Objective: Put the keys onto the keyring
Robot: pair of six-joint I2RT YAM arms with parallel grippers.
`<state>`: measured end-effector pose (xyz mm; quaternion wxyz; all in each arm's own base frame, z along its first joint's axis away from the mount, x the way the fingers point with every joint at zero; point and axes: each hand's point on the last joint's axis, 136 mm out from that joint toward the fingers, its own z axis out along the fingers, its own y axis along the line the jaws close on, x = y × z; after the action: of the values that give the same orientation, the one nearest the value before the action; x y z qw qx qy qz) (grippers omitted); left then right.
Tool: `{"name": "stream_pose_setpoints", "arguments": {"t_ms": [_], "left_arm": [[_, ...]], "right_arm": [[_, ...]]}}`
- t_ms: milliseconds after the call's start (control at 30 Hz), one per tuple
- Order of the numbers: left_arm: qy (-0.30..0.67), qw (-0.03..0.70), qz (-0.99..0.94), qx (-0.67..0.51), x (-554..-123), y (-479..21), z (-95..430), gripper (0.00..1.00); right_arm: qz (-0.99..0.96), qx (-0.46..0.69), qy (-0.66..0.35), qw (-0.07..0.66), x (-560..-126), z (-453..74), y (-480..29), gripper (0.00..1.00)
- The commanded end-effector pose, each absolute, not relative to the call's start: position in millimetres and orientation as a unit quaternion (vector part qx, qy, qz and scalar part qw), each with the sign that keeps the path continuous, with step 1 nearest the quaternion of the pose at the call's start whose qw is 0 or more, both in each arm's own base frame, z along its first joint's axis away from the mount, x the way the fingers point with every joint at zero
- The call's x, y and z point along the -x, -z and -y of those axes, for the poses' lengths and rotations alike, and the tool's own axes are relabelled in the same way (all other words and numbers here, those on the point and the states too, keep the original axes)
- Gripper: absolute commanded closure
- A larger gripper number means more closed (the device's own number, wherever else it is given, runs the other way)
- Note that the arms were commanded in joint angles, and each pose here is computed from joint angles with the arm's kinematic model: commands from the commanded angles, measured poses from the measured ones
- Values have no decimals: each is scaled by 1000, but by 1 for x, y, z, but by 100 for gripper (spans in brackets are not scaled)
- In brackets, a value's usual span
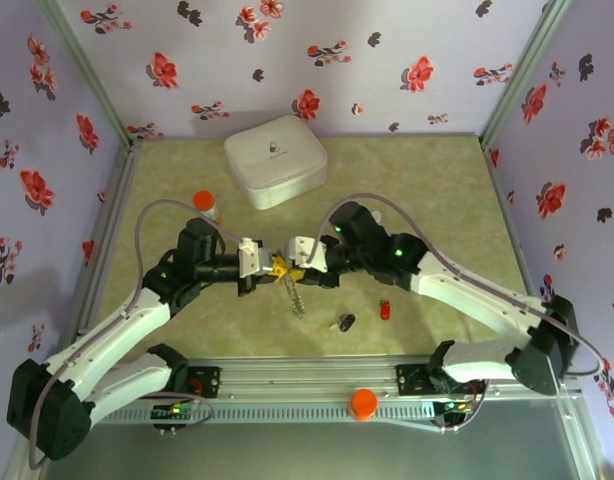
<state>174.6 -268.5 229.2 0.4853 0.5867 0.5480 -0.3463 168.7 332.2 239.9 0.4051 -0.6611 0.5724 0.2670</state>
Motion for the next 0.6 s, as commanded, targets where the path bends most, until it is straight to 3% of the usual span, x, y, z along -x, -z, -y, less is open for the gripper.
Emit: {"name": "stream_pose_setpoints", "arguments": {"t_ms": [0,200,567], "left_arm": [[390,538,-519,-538,-175,-261,275,100],[427,553,-516,-495,-175,-269,275,100],[432,538,-516,-508,-169,-259,275,100]], "right_arm": [[-544,624,-300,474,-167,-326,-263,67],[-561,608,-307,471,-166,-323,-242,67],[-556,588,-313,497,-175,-330,-253,71]]}}
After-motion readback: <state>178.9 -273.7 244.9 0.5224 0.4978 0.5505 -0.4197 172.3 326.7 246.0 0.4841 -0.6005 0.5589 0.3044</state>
